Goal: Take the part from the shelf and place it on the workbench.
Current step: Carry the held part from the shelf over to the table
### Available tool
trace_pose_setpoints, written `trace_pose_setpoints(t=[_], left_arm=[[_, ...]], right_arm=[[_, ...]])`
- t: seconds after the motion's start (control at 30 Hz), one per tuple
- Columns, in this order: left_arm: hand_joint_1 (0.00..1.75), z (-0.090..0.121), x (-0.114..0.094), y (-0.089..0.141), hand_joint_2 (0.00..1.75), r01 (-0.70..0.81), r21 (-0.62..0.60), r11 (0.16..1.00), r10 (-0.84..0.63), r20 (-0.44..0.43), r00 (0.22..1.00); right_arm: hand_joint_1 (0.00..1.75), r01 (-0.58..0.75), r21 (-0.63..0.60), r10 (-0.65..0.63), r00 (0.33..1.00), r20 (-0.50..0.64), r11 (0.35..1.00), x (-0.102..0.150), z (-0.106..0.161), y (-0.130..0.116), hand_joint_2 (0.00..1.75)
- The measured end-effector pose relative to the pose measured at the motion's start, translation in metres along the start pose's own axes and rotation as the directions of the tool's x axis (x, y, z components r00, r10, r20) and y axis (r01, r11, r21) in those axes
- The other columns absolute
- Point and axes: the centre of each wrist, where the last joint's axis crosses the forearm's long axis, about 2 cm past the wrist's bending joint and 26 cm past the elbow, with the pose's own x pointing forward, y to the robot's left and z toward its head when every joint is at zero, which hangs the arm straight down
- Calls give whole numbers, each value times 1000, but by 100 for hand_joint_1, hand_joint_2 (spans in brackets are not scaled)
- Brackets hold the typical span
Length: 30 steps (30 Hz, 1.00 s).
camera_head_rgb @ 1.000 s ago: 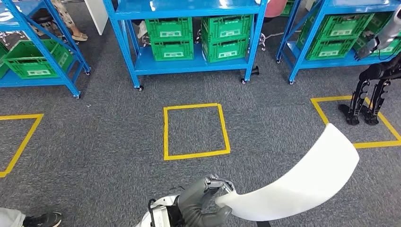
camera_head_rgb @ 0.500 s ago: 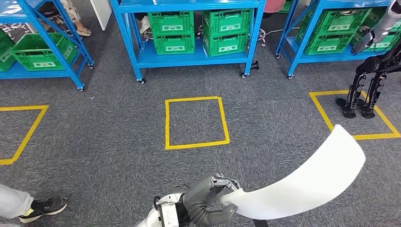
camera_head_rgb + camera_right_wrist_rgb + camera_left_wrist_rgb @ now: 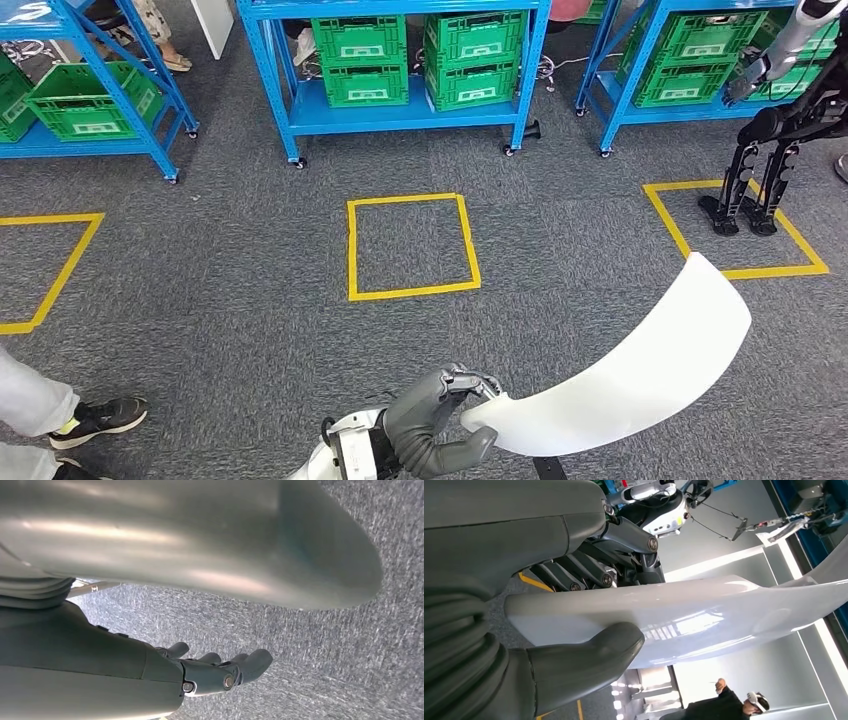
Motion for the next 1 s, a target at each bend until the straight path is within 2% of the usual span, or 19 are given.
trace_pose_setpoints(t=[0.37, 0.53, 0.67, 1.0], left_arm=[[175, 0, 0, 0, 175, 3, 13, 1000, -3, 0, 1000], [175, 1, 0, 1, 175, 12, 26, 1000, -12, -2, 1000], [175, 6, -2, 1, 175, 16, 35, 999, -16, -10, 1000], [175, 12, -6, 0, 175, 15, 47, 999, -14, -25, 1000]], right_arm=[[0, -3, -4, 4, 1000, 30, 1000, 2, 0, 0, 0], [0, 36, 5, -36, 979, 200, 999, 13, 0, 0, 0], [0, 96, 29, -100, 932, 349, 995, 36, 1, 3, 0], [0, 161, 62, -172, 887, 429, 985, 61, 5, 7, 0]])
